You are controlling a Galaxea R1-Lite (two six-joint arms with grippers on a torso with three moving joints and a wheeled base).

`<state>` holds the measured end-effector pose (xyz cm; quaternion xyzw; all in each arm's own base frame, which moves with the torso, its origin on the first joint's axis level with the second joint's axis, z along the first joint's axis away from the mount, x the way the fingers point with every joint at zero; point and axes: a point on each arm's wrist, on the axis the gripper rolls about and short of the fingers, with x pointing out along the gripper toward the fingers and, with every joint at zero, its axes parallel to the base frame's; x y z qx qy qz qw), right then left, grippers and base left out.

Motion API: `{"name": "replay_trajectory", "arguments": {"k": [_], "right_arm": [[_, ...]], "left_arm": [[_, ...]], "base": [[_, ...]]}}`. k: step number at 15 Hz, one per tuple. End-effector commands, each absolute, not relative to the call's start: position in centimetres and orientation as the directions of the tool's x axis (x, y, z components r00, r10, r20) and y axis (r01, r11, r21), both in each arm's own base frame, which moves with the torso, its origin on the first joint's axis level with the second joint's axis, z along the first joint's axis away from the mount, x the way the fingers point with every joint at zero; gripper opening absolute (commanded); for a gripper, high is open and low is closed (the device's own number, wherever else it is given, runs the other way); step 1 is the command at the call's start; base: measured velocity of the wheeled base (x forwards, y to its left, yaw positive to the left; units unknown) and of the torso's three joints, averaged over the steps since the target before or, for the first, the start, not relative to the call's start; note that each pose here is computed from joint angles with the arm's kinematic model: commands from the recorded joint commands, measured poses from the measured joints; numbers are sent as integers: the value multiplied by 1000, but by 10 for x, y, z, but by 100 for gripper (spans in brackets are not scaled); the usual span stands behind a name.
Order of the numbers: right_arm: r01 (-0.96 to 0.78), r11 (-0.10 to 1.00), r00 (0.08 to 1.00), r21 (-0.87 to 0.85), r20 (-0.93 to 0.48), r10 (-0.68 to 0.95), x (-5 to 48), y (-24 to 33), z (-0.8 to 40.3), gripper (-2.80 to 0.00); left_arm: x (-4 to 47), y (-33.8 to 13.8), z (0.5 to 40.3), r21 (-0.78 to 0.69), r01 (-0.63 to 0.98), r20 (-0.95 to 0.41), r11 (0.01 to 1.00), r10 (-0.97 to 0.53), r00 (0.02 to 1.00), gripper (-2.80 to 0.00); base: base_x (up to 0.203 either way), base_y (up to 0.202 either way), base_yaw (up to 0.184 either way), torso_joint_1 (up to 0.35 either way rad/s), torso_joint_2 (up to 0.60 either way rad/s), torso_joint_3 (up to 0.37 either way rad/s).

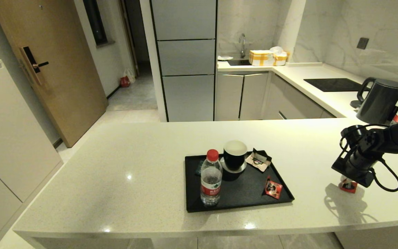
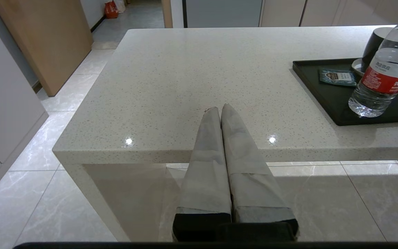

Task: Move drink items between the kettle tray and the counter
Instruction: Return the tea bag to its original position

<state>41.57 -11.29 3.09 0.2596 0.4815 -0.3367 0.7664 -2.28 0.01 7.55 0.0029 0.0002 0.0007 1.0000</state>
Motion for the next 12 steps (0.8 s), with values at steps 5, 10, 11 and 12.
{"name": "replay_trajectory", "arguments": {"k": [5,10,11,12], "right_arm": [[765,639,318,80,-910,-267,411,-110,43,-280],[611,744,492,269,-866,-91,379,-69,122,-280],[555,780,525,290,-849,-58,370,-51,139,-280],[498,813,552,303,-833,-28,361,-33,153,-280]], "left_arm": [[-23,0,75,6,-2,0,1000,2,1000,-280],[-23,0,75,6,-2,0,1000,2,1000,-280],[-23,0,75,6,-2,0,1000,2,1000,-280],[-23,0,75,6,-2,0,1000,2,1000,-280]], "base": [[0,0,0,0,0,0],[0,0,0,0,0,0],[0,0,0,0,0,0],[0,0,0,0,0,0]]}}
